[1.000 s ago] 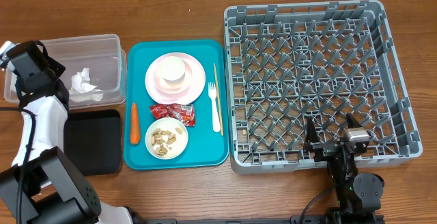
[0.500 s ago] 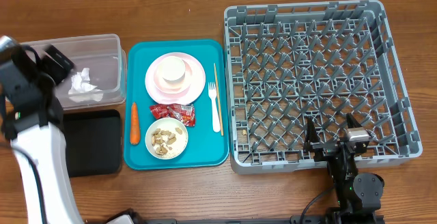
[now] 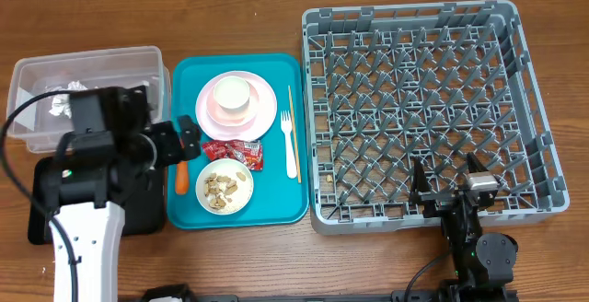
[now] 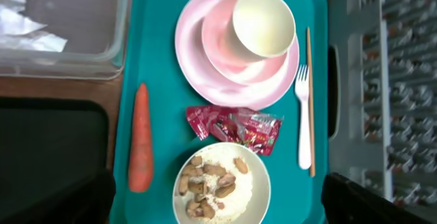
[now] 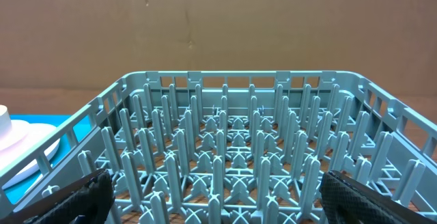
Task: Sort waste into correct bins and load items into the dishwasher
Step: 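Lower the left gripper onto the red snack wrapper and grasp it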
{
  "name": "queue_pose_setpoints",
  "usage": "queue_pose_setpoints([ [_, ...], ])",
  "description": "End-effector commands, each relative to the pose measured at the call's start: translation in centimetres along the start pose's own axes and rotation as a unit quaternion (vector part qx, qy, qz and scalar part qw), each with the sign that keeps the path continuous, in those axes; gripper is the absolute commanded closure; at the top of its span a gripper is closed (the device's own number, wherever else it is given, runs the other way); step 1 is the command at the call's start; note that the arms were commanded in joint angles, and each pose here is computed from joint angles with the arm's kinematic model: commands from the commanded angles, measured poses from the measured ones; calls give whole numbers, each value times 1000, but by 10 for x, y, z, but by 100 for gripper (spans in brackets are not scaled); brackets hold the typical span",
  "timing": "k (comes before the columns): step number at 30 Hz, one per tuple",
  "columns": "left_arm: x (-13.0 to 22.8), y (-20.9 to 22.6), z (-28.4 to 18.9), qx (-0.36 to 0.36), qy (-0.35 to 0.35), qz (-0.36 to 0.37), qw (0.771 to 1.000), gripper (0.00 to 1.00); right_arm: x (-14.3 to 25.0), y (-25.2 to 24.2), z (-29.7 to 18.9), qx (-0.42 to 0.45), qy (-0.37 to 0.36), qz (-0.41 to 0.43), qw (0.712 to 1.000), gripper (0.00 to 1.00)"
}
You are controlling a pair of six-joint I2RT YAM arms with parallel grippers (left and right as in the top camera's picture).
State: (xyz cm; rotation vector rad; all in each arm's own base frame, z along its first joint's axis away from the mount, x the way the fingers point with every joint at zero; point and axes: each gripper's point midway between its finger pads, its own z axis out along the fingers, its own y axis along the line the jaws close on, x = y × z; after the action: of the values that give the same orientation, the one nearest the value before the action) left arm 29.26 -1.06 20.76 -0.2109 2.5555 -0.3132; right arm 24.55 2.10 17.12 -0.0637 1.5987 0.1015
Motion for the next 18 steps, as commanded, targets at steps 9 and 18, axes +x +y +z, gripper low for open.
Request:
queue_pose_setpoints([
  [9,12,-2,54,-11,83,132,988,12,1,0,0,0,-2,-2,1000,0],
  [18,28,10,99,-14,151,123,981,18,1,0,0,0,-2,-2,1000,0],
])
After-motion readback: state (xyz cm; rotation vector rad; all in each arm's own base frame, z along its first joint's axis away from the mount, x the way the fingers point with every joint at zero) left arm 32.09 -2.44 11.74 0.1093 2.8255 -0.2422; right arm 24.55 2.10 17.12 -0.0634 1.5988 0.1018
